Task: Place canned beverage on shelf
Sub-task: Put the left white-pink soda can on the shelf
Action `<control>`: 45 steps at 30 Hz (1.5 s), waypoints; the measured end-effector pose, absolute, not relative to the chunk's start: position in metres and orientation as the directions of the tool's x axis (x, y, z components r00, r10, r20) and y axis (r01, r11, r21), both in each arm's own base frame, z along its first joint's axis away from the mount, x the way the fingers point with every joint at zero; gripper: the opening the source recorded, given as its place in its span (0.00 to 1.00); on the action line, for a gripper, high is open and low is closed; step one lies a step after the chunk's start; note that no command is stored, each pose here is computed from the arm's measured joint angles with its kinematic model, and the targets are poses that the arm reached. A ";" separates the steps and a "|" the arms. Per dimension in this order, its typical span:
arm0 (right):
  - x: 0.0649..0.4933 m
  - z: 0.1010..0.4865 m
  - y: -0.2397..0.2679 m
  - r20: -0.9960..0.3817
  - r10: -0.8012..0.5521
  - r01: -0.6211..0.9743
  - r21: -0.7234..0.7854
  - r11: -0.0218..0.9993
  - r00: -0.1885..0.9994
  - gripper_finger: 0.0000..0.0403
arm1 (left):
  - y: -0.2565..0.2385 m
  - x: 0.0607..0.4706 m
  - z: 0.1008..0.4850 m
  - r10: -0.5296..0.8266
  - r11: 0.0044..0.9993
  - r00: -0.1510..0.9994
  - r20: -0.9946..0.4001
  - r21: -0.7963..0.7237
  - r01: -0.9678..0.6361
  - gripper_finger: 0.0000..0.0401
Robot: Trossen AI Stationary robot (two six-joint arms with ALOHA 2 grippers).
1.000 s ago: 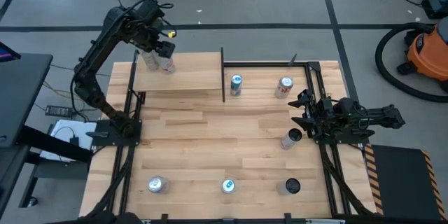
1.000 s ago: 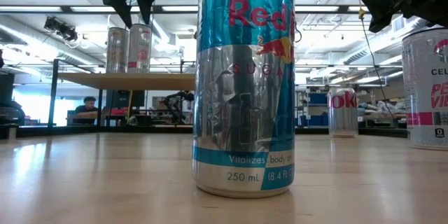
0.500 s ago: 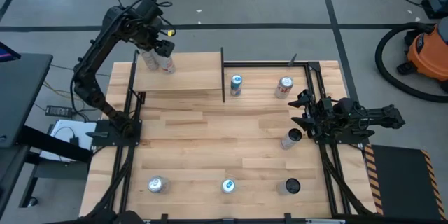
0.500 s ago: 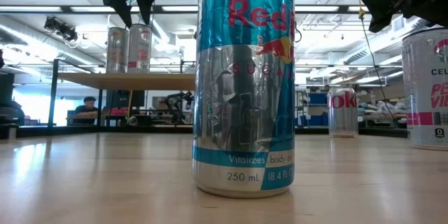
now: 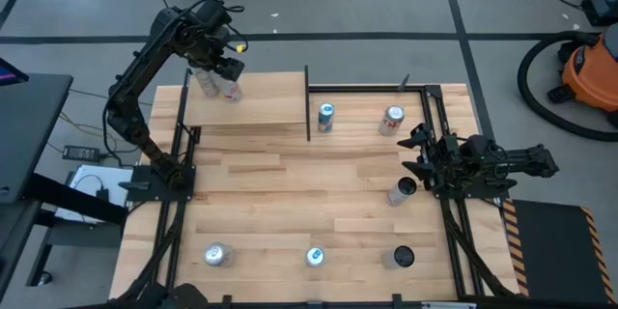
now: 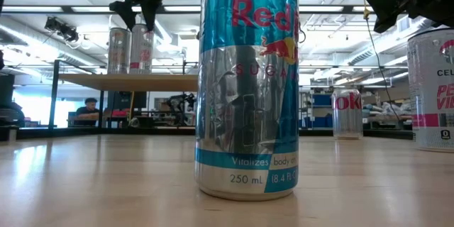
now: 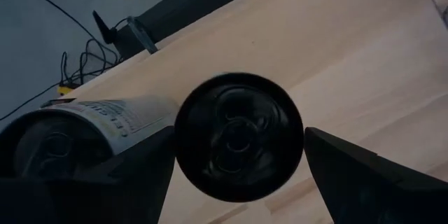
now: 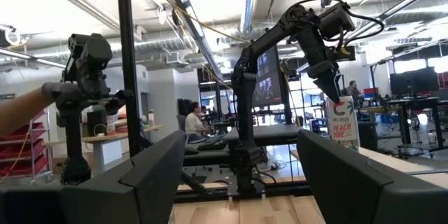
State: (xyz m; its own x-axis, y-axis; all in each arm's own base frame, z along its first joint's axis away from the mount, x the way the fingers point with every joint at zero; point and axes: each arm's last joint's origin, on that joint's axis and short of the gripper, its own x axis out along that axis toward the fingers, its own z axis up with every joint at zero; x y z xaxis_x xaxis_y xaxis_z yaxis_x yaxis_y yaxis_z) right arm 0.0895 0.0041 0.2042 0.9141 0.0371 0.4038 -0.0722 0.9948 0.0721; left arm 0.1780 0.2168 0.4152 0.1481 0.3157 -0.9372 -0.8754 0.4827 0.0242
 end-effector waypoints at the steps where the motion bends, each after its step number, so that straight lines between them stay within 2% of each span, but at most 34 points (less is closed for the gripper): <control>1: 0.089 0.204 0.004 0.404 0.037 -0.072 0.072 0.995 0.914 0.71 | 0.217 0.178 0.415 0.316 0.490 0.148 -0.937 0.028 -0.871 0.78; 15: 0.089 0.204 0.004 0.404 0.037 -0.072 0.072 0.995 0.914 0.71 | 0.221 0.173 0.415 0.315 0.587 0.150 -0.937 0.068 -0.807 0.63; 33: 0.089 0.204 0.004 0.404 0.037 -0.072 0.072 0.995 0.914 0.71 | 0.228 0.163 0.415 0.234 0.821 0.251 -0.939 0.053 -0.568 0.64; 45: 0.089 0.204 0.004 0.404 0.037 -0.072 0.072 0.995 0.914 0.71 | 0.228 0.163 0.415 0.229 0.882 0.258 -0.939 0.088 -0.463 0.64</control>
State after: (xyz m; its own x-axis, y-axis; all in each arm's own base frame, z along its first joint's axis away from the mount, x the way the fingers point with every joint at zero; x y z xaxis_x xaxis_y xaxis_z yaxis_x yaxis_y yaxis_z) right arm 0.0894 0.0041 0.2044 0.9138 0.0367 0.4044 -0.0719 0.9948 0.0720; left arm 0.1634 0.2276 0.4151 0.2575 0.2291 -0.9387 -0.4628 0.8821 0.0883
